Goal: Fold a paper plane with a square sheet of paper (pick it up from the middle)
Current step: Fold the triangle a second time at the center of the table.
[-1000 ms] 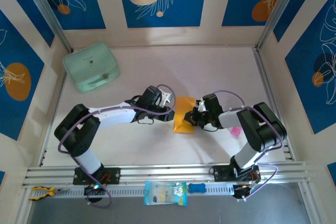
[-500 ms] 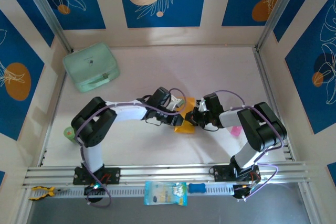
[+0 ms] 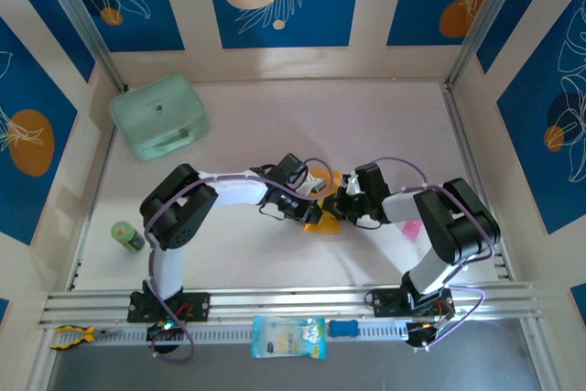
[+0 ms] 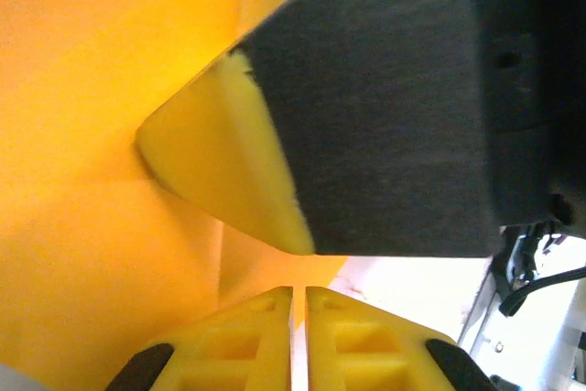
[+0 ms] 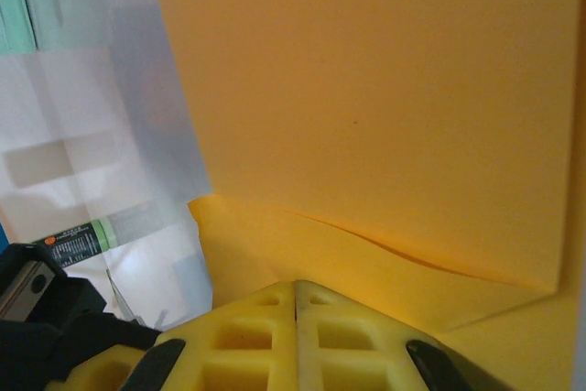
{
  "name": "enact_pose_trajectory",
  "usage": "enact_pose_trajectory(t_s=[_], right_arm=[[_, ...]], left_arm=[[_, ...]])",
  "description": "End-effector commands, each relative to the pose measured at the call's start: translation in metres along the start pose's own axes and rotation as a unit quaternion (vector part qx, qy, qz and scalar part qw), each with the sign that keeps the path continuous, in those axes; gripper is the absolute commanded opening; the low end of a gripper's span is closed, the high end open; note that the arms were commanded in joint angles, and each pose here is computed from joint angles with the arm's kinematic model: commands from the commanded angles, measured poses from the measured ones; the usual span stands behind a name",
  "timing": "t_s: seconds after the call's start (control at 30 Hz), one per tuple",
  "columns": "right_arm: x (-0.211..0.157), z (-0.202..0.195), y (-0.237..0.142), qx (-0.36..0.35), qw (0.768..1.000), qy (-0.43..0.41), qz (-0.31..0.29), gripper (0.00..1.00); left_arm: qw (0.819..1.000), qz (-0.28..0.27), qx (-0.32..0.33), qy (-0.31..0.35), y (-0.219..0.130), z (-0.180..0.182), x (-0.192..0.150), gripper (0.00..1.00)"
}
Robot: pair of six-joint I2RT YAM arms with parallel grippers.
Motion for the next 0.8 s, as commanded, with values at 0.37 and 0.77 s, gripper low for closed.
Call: enact_pose_trajectory(t_s=[0.37,0.77], right_arm=[[-0.011,-0.020,-0.001,-0.042,0.998,0.037,0.016,0.03],[-0.011,-0.023,0.001,-0.049,0.998,0.040,0.018,0.02]], left_arm=[[0.999,0.028,0.043,0.012,0.003,0.009,-0.011,0.12],[0.998,0.052,0.044,-0.011,-0.001,0.015,-0.035,0.11]])
Point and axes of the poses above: each hand's point on the last joint's axis, 136 mm out from that joint toward the fingers, its own y axis out along the fingers, its own z axis along the line the jaws close on, x = y × z, the point moved 10 cm from there along -y, back along the fingers, and after that the axes turned 1 degree about y, right-handed, at the moved point
